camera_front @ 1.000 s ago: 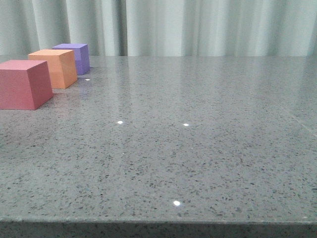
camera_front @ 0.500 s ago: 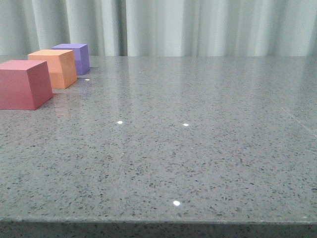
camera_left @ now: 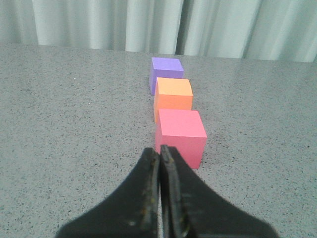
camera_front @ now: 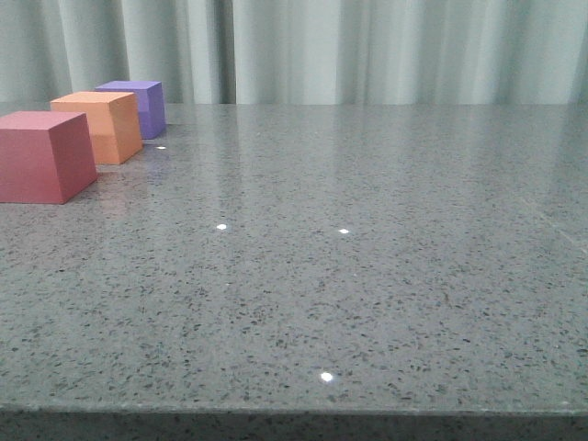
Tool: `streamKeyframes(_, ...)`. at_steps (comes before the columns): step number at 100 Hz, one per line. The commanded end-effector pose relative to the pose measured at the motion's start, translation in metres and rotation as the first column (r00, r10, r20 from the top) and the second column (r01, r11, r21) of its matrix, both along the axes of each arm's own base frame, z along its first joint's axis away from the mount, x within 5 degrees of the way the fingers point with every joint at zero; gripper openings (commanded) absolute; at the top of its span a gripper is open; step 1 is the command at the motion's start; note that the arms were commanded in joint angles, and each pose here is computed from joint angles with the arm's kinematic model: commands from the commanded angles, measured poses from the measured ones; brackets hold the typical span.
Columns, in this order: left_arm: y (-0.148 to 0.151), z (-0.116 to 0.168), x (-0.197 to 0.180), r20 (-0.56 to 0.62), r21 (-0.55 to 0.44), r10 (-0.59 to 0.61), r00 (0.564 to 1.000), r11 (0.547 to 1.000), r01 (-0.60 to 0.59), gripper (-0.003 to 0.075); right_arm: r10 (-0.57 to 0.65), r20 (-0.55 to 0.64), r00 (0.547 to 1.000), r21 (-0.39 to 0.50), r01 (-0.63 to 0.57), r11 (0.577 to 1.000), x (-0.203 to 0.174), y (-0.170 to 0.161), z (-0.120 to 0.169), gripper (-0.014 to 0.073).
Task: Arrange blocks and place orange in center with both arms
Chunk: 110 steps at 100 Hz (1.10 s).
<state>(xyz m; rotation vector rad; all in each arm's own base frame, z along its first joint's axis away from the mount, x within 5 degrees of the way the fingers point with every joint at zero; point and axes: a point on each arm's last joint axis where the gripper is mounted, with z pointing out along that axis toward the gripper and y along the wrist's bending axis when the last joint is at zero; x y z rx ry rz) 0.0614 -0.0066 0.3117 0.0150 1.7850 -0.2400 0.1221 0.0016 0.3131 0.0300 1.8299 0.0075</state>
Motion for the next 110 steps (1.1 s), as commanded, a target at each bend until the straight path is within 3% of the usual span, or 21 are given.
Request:
streamKeyframes(1,-0.002,0.014,0.001,0.092,-0.020,-0.016,0.996,1.000,0.018,-0.0020,0.018,0.104,0.994,-0.019,-0.016,1.000,0.001,0.001,0.016,-0.0110)
streamKeyframes(25,0.000,0.016,0.001,0.115,0.023,-0.008,0.993,1.000,0.006,-0.0020,0.018,0.104,0.994,-0.019,-0.016,1.000,0.001,0.001,0.016,-0.0110)
streamKeyframes(54,0.000,0.005,0.004,0.159,0.006,0.021,0.987,1.000,-0.023,-0.0020,0.018,0.104,0.994,-0.019,-0.016,1.000,0.001,0.001,0.016,-0.0110)
streamKeyframes(64,0.001,-0.005,0.002,0.191,-0.004,0.051,0.980,0.999,-0.051,-0.0020,0.018,0.104,0.994,-0.019,-0.016,1.000,0.001,0.001,0.016,-0.0110)
streamKeyframes(81,0.002,-0.025,-0.002,0.306,0.072,0.061,0.950,0.994,-0.087,-0.0020,0.018,0.104,0.994,-0.019,-0.016,1.000,0.001,0.001,0.016,-0.0110)
streamKeyframes(91,0.002,-0.040,-0.005,0.367,0.038,0.074,0.927,0.995,-0.095,-0.0020,0.018,0.104,0.994,-0.019,-0.016,1.000,0.001,0.001,0.016,-0.0110)
streamKeyframes(110,0.004,-0.073,-0.007,0.361,-0.006,0.114,0.925,0.993,-0.120,-0.0020,0.018,0.104,0.994,-0.019,-0.016,1.000,0.001,0.001,0.016,-0.0110)
